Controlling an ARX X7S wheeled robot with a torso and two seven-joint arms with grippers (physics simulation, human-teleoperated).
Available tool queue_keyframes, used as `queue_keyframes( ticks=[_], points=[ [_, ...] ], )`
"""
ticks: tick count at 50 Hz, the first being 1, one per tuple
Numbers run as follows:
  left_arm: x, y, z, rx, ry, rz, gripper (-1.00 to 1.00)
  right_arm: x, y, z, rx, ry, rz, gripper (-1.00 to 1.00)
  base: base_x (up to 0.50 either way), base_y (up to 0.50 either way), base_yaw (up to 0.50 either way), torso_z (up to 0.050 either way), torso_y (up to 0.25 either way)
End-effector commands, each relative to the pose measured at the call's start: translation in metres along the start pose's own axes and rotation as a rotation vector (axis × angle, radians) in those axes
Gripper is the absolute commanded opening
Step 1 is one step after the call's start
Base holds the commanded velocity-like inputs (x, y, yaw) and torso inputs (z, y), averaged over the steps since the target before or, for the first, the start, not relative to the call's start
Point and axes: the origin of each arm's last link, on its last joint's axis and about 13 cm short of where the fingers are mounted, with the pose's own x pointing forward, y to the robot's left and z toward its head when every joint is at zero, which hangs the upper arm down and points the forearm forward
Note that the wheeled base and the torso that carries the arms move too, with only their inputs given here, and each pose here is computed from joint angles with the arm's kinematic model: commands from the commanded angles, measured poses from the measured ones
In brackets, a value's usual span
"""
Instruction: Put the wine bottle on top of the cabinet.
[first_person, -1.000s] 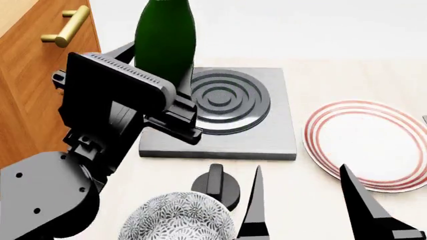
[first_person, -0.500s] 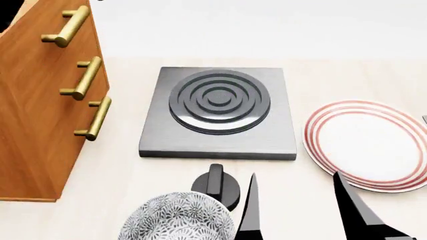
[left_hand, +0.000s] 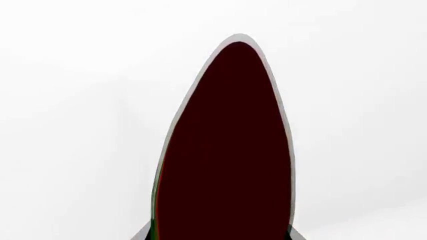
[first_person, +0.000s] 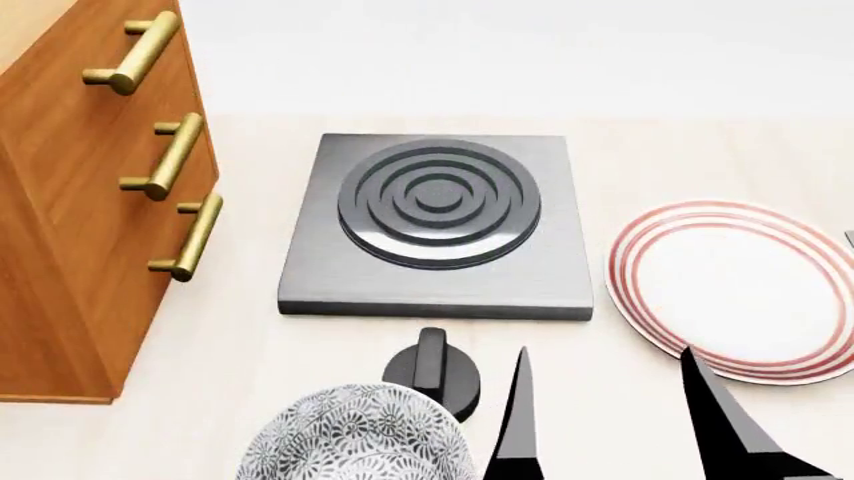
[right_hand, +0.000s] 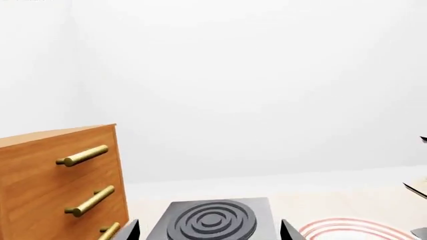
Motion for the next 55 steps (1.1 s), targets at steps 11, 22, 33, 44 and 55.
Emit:
queue_keyframes(
  ticks=[11,22,33,44,55],
  points=[
    [0.029,0.032,0.015,-0.173,-0.005,0.097,-1.0,0.002,-0.008,0.003,0.021,-0.041,-0.062,1.0,0.0,0.0,0.0,0.0,0.001],
    [0.029,0.017,-0.007,-0.201,0.037,0.054,-1.0,0.003,-0.004,0.0,0.021,-0.03,-0.035,1.0,0.0,0.0,0.0,0.001,0.001],
    [0.024,0.007,-0.034,-0.355,0.113,0.005,-1.0,0.004,-0.002,0.0,0.019,-0.031,-0.026,1.0,0.0,0.0,0.0,0.0,0.001],
    [0.014,0.003,-0.061,-0.436,0.232,-0.012,-1.0,0.003,-0.002,0.0,0.015,-0.027,-0.027,1.0,0.0,0.0,0.0,0.0,0.001],
    [0.007,-0.001,-0.082,-0.457,0.316,-0.002,-1.0,0.003,-0.002,-0.002,0.014,-0.026,-0.028,1.0,0.0,0.0,0.0,0.0,0.001]
  ],
)
